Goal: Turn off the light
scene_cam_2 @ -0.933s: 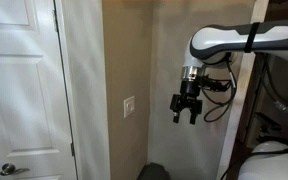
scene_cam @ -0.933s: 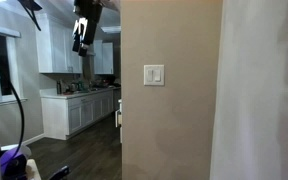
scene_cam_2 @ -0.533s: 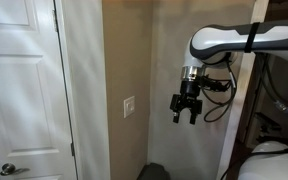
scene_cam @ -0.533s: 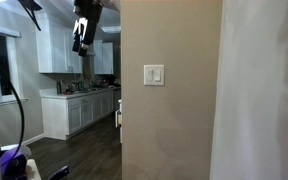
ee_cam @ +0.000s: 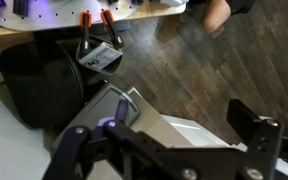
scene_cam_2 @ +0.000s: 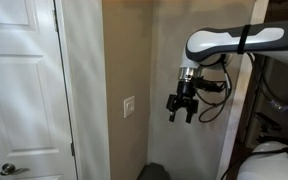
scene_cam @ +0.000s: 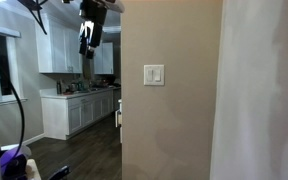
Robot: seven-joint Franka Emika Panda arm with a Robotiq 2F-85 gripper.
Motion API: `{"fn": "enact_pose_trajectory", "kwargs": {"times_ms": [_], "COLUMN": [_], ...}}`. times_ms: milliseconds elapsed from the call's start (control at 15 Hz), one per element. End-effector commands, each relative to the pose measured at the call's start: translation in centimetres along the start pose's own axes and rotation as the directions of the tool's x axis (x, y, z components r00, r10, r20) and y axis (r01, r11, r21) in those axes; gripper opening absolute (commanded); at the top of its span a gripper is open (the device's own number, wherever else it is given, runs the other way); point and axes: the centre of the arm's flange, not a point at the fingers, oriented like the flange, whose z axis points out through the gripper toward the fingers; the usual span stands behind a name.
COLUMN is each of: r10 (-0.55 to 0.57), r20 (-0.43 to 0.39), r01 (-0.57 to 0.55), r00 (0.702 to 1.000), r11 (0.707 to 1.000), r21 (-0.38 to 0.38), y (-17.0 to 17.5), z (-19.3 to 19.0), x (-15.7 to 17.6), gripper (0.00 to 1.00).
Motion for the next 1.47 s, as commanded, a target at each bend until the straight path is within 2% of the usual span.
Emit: {"fn": "enact_pose_trajectory", "kwargs": {"times_ms": [0,267,600,800,1067,1133,1400], "r10": [-0.016,-0.048,-0.091,-0.134,-0.151,-0.154,-0.162], "r20": [-0.041,-0.119,-0.252,-0.333,-0.455,-0.410,-0.432], "r01": [0.015,0.046,0.069,0.088,0.058,0.084,0.084], "r00": [0.999,0.992,0.963,0.934,0.878,0.899,0.887], "r11": [1.000,0.999,0.993,0.985,0.976,0.979,0.977], "r21": [-0.018,-0.022,-0.095,-0.147,-0.212,-0.184,-0.195], "y": [-0.4,-1.8,-3.7,-3.9,-3.9,-3.9,-4.0], "z": [-0.6,-0.6,0.6,1.3,1.1,0.8,0.6], "x": [5.6,11.0,15.7,17.2,18.3,18.0,18.3], "gripper": [1.00,1.00,1.00,1.00,1.00,1.00,1.00]}}
